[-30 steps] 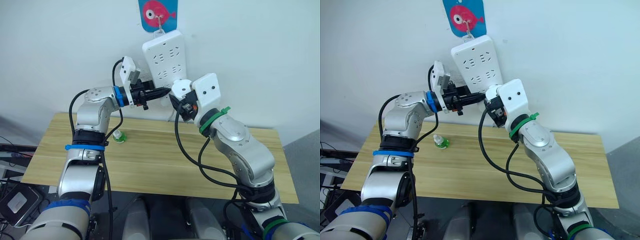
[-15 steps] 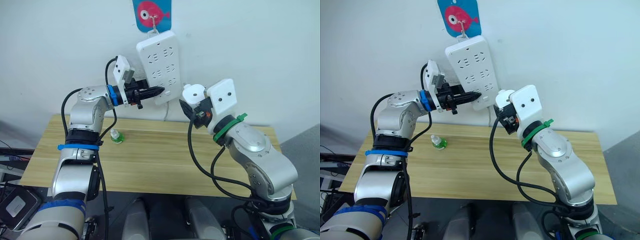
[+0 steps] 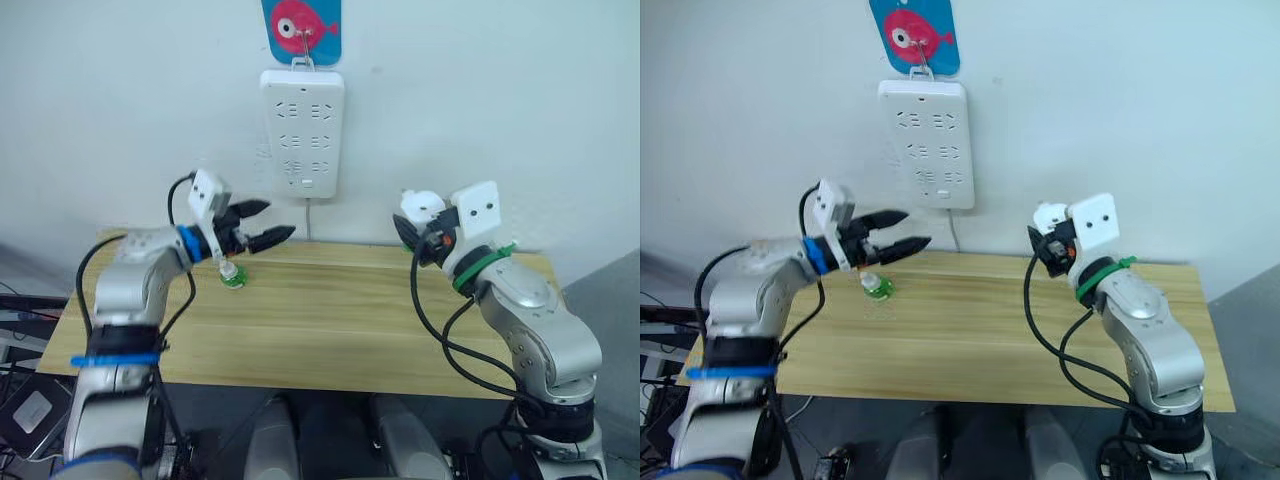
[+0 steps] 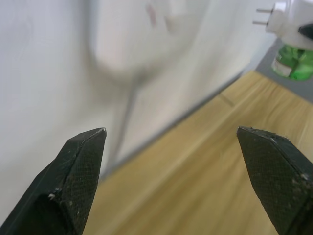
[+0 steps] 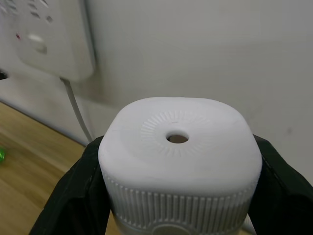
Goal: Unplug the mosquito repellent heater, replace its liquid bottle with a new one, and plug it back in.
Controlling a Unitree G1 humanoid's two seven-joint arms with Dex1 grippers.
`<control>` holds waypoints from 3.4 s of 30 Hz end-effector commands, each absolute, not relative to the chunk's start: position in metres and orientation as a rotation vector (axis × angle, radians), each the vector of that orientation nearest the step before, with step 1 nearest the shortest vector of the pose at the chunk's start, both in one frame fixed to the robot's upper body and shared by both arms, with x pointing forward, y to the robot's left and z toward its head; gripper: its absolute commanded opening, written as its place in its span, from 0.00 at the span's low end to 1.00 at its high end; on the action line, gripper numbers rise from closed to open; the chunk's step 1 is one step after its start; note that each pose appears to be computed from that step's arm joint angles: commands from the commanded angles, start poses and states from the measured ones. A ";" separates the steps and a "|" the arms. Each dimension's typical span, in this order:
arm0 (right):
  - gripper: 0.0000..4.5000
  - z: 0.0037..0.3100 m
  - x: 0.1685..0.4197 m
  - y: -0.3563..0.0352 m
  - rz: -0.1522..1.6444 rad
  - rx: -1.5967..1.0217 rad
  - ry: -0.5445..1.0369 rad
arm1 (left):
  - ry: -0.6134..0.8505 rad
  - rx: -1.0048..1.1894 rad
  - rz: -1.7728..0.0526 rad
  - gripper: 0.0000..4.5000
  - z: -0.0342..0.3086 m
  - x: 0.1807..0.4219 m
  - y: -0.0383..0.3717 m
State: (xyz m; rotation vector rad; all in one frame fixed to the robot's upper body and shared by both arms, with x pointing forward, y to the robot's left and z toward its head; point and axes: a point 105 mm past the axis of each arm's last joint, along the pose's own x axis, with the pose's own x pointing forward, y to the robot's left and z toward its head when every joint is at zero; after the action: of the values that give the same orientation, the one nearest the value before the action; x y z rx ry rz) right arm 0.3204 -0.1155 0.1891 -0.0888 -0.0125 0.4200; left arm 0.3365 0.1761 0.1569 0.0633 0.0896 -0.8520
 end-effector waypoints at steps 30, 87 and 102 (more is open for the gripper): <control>0.68 0.234 0.309 -0.114 0.551 1.002 0.011 | -0.334 -0.008 -1.118 0.99 0.191 0.325 -0.008; 0.99 0.191 0.263 -0.133 1.167 0.752 0.800 | -0.372 0.461 -1.544 0.51 0.165 0.293 0.025; 0.79 0.188 0.268 -0.132 1.142 0.758 0.818 | -0.366 0.407 -1.506 0.51 0.167 0.292 0.017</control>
State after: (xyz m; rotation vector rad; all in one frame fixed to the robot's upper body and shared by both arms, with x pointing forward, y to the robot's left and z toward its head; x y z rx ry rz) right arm 0.2737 -0.1352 0.1755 0.7615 0.8487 1.0798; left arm 0.2971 0.0213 0.1616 0.4071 -0.3369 -1.4984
